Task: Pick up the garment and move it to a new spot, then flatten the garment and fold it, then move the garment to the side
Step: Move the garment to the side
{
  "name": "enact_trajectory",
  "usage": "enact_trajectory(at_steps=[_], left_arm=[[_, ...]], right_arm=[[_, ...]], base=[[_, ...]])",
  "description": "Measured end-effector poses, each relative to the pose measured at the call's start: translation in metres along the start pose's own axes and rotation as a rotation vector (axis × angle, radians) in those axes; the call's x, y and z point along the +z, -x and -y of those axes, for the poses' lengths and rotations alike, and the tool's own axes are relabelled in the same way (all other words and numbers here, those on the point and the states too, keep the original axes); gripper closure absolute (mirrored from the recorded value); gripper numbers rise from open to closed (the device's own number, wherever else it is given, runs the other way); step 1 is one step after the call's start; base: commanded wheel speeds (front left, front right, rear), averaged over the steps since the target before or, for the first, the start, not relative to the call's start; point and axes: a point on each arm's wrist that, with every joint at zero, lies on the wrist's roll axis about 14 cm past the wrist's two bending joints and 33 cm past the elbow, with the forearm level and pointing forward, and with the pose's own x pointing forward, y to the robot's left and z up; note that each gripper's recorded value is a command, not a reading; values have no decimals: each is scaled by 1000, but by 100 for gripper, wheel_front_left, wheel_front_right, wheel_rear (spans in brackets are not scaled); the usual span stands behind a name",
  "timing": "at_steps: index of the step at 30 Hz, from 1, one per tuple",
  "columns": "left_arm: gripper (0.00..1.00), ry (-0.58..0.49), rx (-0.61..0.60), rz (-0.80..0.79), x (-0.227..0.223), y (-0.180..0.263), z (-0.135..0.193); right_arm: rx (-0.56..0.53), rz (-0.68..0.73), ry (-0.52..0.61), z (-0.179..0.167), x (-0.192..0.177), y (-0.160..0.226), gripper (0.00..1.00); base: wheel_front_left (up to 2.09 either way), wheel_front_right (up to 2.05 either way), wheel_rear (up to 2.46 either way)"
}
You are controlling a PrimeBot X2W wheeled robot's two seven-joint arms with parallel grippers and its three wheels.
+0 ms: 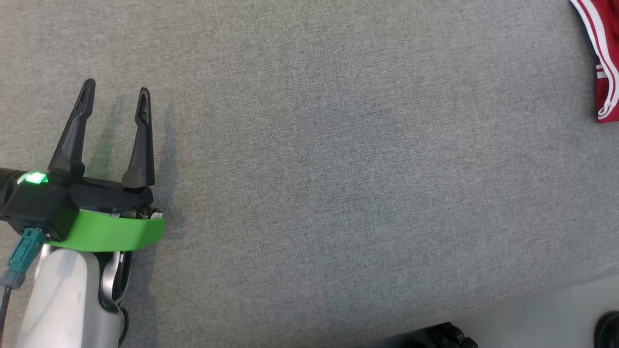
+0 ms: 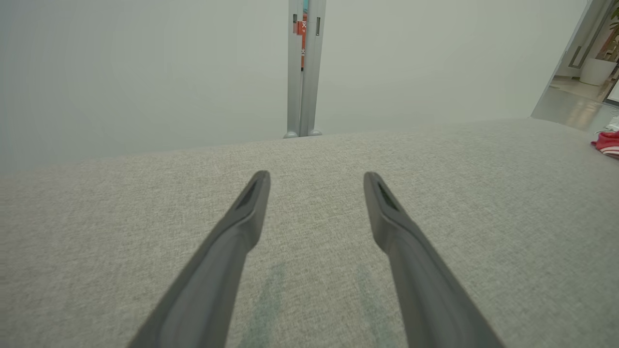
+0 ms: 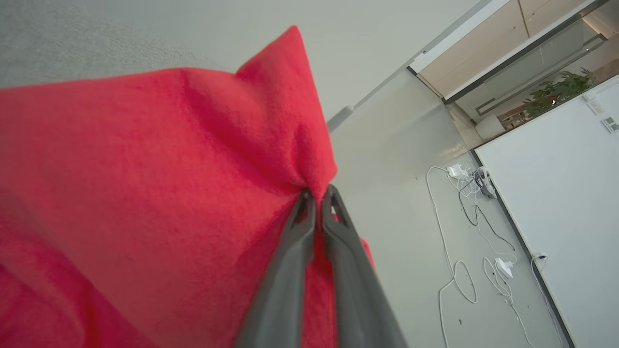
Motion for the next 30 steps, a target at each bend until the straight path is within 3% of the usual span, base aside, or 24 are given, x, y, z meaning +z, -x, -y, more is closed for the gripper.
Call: enact_trajectory(at_steps=[9,15,30], left_arm=[[0,26,30,28,23,11,7],[0,33,69,34,40,34,11],[0,26,255,65,78,132,-3]], right_arm=[[2,120,-24,5,16,18,0],[71,223,-109,-20,33,42,0],[258,570,-450,-94,107,169,0]], base=[[0,0,0],[0,0,0],[0,0,0]])
